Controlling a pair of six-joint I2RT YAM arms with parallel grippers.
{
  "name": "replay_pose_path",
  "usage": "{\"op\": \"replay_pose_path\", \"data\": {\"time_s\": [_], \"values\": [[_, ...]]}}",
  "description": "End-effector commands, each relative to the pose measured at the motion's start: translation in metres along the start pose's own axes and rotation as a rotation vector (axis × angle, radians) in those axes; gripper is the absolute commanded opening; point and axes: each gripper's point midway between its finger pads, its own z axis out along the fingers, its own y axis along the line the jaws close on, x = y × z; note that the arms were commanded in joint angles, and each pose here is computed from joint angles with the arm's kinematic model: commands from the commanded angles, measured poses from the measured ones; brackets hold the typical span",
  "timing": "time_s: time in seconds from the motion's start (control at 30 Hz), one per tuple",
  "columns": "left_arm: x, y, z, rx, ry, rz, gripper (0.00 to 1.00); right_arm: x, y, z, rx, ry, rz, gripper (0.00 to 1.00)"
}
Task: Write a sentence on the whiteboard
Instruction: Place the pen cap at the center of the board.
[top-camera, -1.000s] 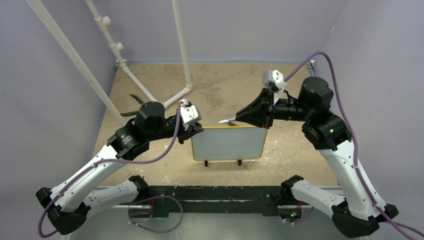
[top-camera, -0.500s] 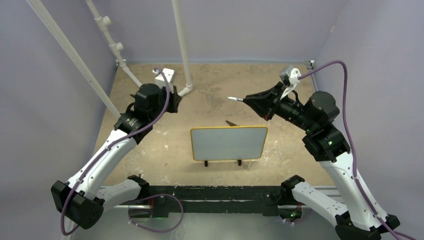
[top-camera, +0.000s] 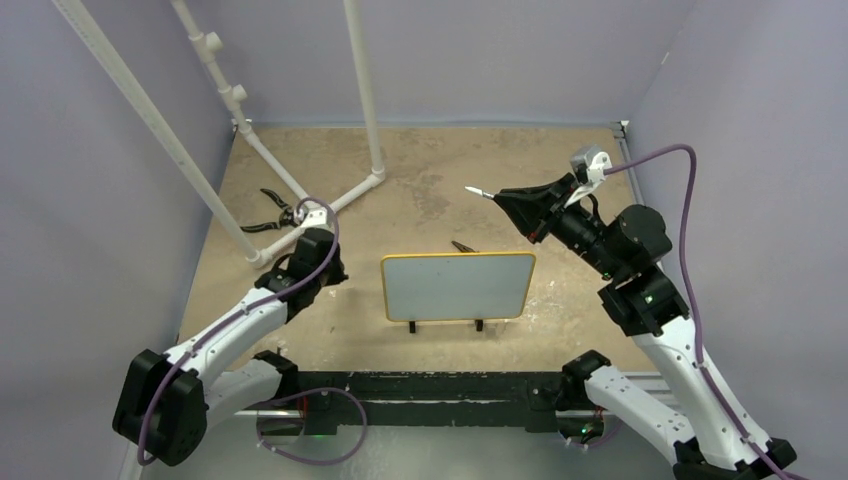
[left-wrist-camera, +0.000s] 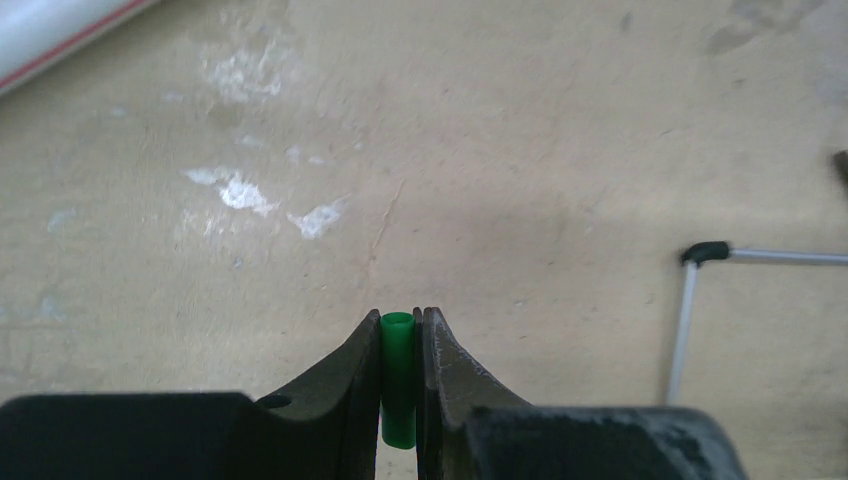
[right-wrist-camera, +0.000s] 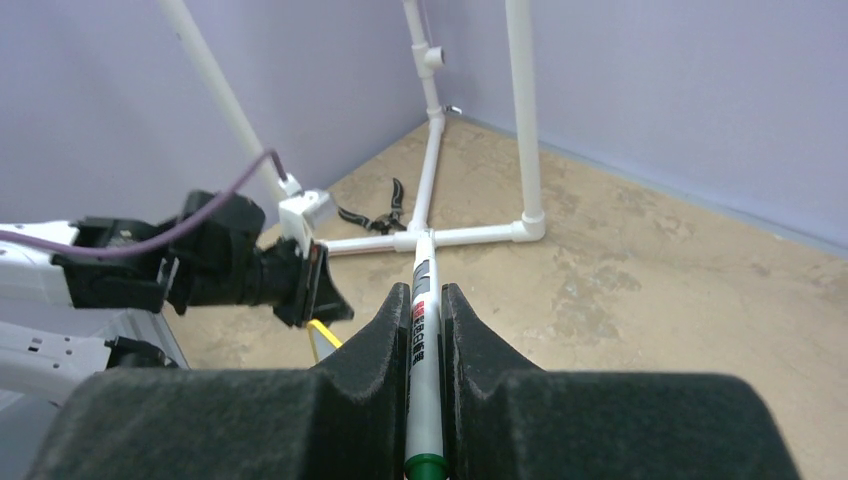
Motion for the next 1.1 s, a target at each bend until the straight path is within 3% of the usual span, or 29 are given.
{"op": "replay_pose_path", "data": {"time_s": [0.0, 0.3, 0.7, 0.87, 1.07], "values": [[0.011, 0.007, 0.016, -0.039, -0.036, -0.137, 0.00, -0.021, 0.008, -0.002, -0.037, -0.100, -0.040, 0.00], [0.049, 0.028, 0.034, -0.133, 0.042, -0.133, 0.01, -0.003, 0.012, -0.006, -0.071, -0.068, -0.024, 0.00], [0.065, 0.025, 0.040, -0.118, 0.095, -0.154, 0.44, 0.016, 0.020, -0.013, -0.123, -0.051, 0.001, 0.00], [0.043, 0.023, 0.030, -0.124, 0.063, -0.136, 0.59, 0.020, 0.024, -0.015, -0.149, -0.048, 0.021, 0.00], [-0.019, -0.002, -0.001, -0.022, -0.022, -0.095, 0.63, 0.028, 0.022, -0.011, -0.147, -0.043, 0.052, 0.00]]}}
